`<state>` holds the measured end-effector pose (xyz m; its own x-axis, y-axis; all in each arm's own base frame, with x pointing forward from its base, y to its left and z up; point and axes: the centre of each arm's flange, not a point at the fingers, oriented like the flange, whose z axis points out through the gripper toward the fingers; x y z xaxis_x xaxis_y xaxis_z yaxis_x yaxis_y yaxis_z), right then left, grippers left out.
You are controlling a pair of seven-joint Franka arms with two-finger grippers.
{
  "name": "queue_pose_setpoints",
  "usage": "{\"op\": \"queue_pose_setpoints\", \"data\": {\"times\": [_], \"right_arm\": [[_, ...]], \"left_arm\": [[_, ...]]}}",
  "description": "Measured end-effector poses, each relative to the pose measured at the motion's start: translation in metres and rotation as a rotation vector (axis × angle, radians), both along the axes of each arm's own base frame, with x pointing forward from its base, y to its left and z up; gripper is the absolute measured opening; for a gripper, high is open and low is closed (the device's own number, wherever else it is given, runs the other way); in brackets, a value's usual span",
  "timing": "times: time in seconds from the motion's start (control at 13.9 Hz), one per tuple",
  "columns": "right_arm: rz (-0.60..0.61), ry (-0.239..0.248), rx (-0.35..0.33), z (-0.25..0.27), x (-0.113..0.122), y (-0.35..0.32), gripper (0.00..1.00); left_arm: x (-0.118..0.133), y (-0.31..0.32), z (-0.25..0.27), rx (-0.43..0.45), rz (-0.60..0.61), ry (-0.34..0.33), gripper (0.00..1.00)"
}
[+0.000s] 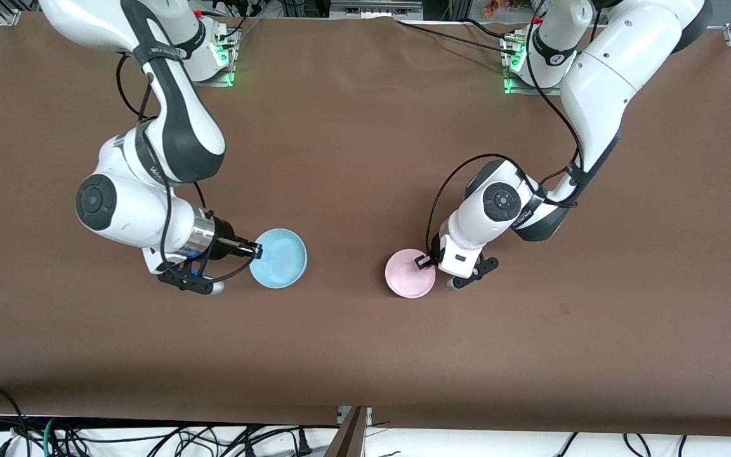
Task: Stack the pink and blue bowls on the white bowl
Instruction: 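Carry the pink bowl to the white bowl while the right gripper follows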
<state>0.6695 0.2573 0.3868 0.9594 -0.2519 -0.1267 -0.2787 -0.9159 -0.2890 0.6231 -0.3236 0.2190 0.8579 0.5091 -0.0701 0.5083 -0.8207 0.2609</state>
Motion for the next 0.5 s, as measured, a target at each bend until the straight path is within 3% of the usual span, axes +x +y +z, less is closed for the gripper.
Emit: {"op": "queue_pose_setpoints", "data": {"times": [0.22,0.5], "right_arm": [[-0.009,0.003,-0.001,-0.004,-0.002,0.009,0.02],[-0.059,-0.014,0.004,-0.007,-0.004,0.029,0.02]], "left_arm": [[0.002,0.0,0.002,-0.003,0.003,-0.006,0.44],[0.009,0.006,0.008,-0.005,0.016,-0.019,0.42]]}}
